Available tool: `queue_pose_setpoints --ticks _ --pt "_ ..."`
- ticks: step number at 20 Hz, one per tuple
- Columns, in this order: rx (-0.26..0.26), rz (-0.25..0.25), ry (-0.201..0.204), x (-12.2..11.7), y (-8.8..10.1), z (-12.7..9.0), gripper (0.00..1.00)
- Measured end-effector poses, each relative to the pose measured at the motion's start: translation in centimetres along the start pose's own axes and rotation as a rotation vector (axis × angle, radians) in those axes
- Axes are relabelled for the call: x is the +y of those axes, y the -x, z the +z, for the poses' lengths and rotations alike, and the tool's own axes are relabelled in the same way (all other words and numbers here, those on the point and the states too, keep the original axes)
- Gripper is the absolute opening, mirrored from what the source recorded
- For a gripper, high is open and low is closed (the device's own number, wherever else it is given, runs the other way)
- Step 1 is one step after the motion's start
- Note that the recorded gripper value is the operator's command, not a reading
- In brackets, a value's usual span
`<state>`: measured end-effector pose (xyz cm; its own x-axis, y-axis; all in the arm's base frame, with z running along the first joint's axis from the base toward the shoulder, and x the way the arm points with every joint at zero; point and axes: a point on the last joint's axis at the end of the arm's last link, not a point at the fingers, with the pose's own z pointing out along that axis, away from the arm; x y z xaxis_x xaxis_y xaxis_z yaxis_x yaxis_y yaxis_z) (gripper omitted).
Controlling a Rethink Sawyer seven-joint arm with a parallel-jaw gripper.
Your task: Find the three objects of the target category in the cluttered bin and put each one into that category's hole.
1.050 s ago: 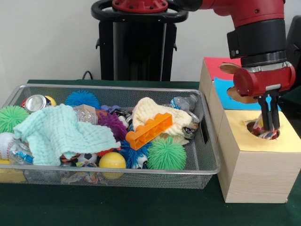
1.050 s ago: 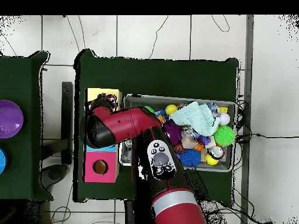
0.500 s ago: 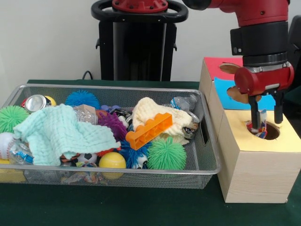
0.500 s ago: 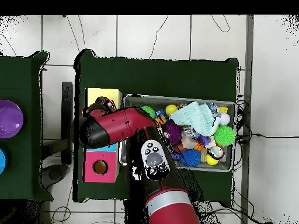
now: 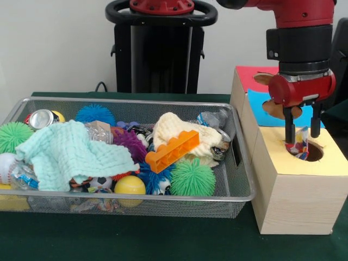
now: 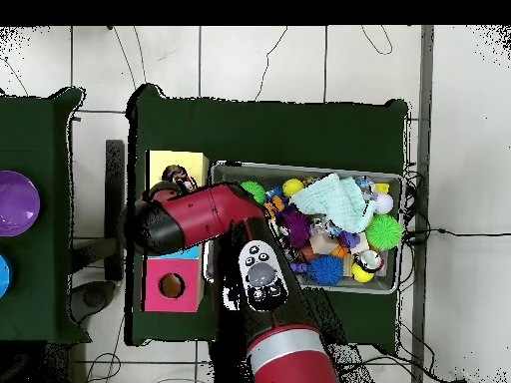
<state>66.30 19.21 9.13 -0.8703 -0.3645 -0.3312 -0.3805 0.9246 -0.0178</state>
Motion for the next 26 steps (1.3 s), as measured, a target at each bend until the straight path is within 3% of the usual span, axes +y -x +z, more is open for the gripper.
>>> queue_pose_setpoints --ticks 12,16,26 --pt "-0.047 0.058 -0.054 -5.8 0.7 -4.4 1.00" --pt "-0.055 0.054 -0.062 -5.9 1.0 -4.9 1.00" --pt "-0.033 -0.037 -0.134 -4.1 0.2 -5.0 1.00"
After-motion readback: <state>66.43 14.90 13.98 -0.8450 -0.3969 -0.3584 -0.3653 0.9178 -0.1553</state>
